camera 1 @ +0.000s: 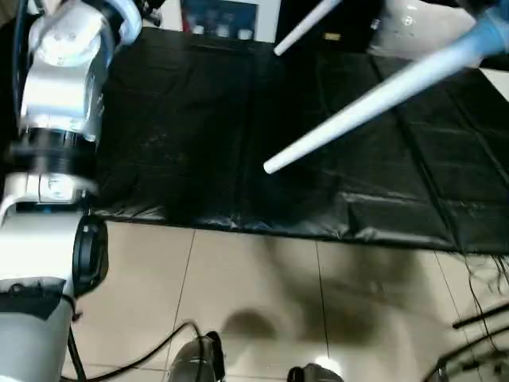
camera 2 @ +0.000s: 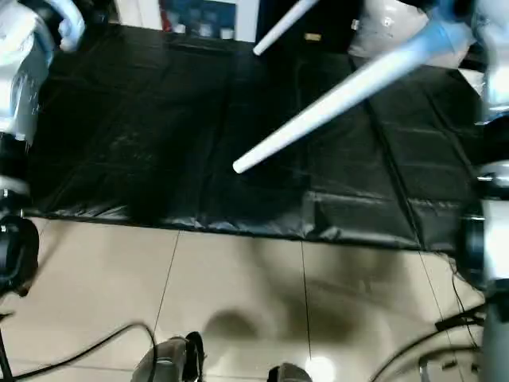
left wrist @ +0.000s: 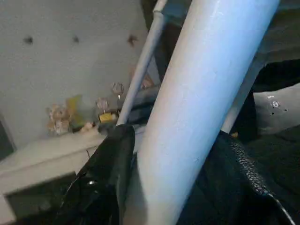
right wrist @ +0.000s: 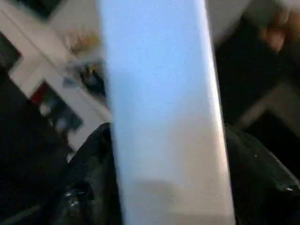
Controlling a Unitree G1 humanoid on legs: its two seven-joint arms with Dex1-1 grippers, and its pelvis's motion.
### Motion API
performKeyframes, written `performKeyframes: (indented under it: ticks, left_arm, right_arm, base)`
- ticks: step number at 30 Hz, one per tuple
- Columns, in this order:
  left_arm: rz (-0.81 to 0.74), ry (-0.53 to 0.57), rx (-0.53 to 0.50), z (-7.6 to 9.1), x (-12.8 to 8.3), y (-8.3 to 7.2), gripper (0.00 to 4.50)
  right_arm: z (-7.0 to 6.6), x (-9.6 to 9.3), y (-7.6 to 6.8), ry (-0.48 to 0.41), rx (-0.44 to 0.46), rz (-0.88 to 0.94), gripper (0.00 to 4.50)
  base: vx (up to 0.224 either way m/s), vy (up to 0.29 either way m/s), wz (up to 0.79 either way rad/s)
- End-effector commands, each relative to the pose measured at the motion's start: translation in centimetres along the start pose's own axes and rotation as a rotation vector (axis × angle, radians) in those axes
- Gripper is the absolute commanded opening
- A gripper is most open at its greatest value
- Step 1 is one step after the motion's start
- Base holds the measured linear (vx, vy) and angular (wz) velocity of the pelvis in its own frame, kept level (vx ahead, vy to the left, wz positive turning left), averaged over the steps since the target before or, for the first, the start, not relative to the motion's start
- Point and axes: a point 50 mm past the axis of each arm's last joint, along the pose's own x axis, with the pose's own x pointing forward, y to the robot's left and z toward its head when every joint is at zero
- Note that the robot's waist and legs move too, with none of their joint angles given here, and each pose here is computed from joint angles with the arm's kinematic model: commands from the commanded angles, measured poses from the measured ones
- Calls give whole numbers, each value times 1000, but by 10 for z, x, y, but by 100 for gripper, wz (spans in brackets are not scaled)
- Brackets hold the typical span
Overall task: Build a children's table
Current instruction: Flip table
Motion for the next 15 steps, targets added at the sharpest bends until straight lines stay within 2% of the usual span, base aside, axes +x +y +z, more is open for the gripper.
performKeyframes:
  ticks: [1, 2, 5, 9, 13, 14, 15]
  left_arm:
    - [-10, 14, -110, -7, -3, -8, 210]
    - [-12, 17, -107, -7, -4, -9, 209]
    - [-22, 28, -99, -11, -6, -12, 204]
    - [-31, 38, -81, -14, -8, -16, 195]
    - [-44, 20, -45, -14, -13, -18, 187]
    - [-58, 20, -37, -17, -16, -20, 183]
    - [-58, 19, -38, -18, -18, -20, 182]
  right_arm:
    - [32, -2, -20, -206, 31, -89, 361]
    - [35, -3, -22, -230, 51, -98, 381]
    - [41, -6, -27, -284, 90, -95, 402]
    - [40, -9, -25, -319, 114, -58, 432]
    - [24, -14, -6, -299, 219, 55, 450]
    - [10, -18, 6, -261, 303, 36, 450]
    - [3, -21, 10, -243, 334, 21, 450]
  base:
    - [0, 0, 0]
    - [0, 0, 0]
    - [0, 0, 0]
    - [0, 0, 0]
    - [0, 0, 0]
    - [0, 0, 0]
    - [0, 0, 0]
